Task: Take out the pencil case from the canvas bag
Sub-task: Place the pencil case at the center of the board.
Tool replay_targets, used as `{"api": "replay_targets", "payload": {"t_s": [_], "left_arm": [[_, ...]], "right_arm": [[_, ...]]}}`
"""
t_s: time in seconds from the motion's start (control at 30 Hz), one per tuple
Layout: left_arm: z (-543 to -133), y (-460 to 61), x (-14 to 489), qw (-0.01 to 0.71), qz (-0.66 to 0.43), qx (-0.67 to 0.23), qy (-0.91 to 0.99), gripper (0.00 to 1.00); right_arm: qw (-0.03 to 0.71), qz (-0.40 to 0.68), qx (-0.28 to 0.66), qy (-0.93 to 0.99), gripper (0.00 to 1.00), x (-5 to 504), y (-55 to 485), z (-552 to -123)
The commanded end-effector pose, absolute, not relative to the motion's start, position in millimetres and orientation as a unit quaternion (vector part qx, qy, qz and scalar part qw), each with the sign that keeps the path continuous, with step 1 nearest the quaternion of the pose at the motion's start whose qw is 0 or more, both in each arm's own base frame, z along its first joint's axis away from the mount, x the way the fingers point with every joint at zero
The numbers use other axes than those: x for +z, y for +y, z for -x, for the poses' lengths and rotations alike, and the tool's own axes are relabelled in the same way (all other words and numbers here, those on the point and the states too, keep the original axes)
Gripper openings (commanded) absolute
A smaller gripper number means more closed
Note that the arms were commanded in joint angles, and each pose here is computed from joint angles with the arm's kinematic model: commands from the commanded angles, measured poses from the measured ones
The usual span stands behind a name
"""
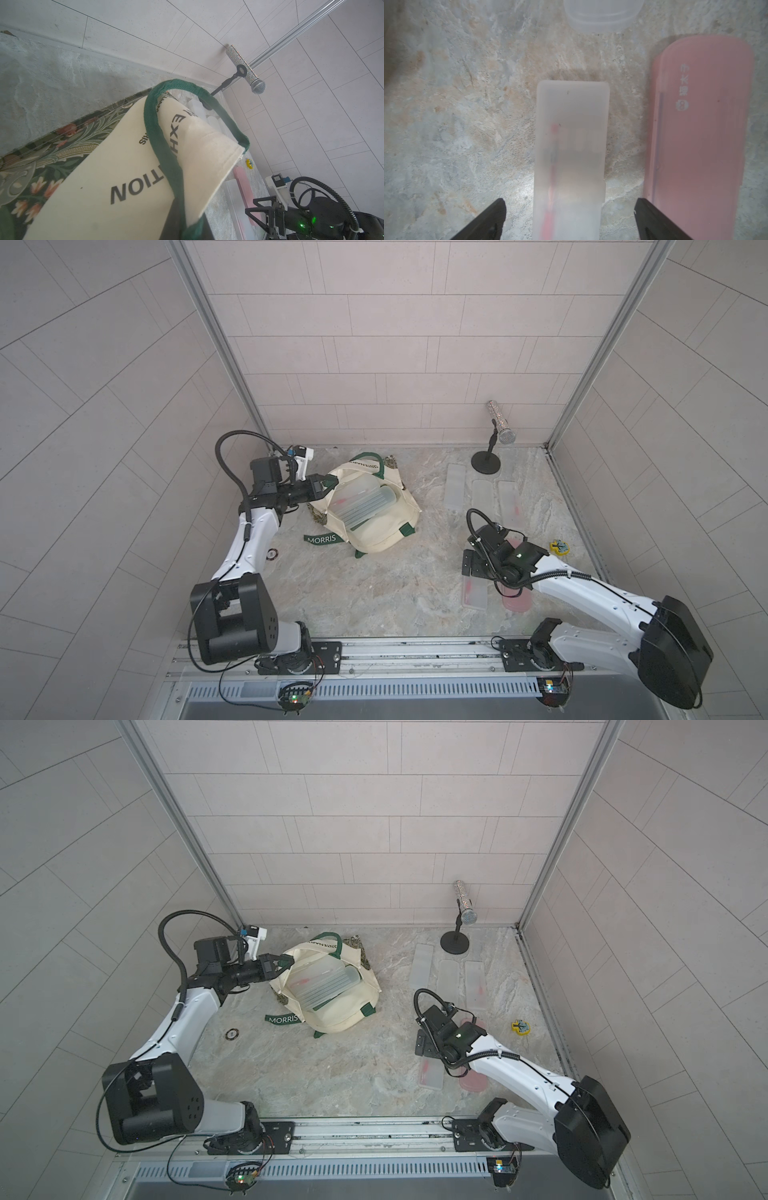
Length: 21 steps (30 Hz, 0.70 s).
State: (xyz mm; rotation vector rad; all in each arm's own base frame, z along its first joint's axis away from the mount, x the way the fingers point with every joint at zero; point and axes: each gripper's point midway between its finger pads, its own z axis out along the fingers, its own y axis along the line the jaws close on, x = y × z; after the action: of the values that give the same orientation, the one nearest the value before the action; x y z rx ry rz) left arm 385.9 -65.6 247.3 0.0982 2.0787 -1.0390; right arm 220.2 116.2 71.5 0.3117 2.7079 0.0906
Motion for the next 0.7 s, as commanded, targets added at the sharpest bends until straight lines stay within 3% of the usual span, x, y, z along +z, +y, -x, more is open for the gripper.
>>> {"api": "replay_targets", "payload": {"t_s": [0.0, 0.43, 0.53, 0.67], "left_arm": [[-388, -64, 255, 0.415, -0.052, -0.411, 0.810, 0.00], [-390, -63, 247, 0.407, -0.050, -0.407, 0.816, 0.00], [-390, -63, 247, 0.407, -0.050, -0.407, 0.816, 0.00], [-390, -62, 247, 0.406, -0.049, -0.408, 0.816, 0.00]], "right_arm": [[0.205, -0.126, -0.001, 0.971, 0.96, 70, 109, -224], [0.153, -0.125, 0.000, 0.980, 0.92, 30, 128, -227], [0.149, -0.125, -0.009, 0.981, 0.88, 26, 127, -226], [0.151, -0.129, -0.023, 0.980, 0.73, 26, 118, -226]]}}
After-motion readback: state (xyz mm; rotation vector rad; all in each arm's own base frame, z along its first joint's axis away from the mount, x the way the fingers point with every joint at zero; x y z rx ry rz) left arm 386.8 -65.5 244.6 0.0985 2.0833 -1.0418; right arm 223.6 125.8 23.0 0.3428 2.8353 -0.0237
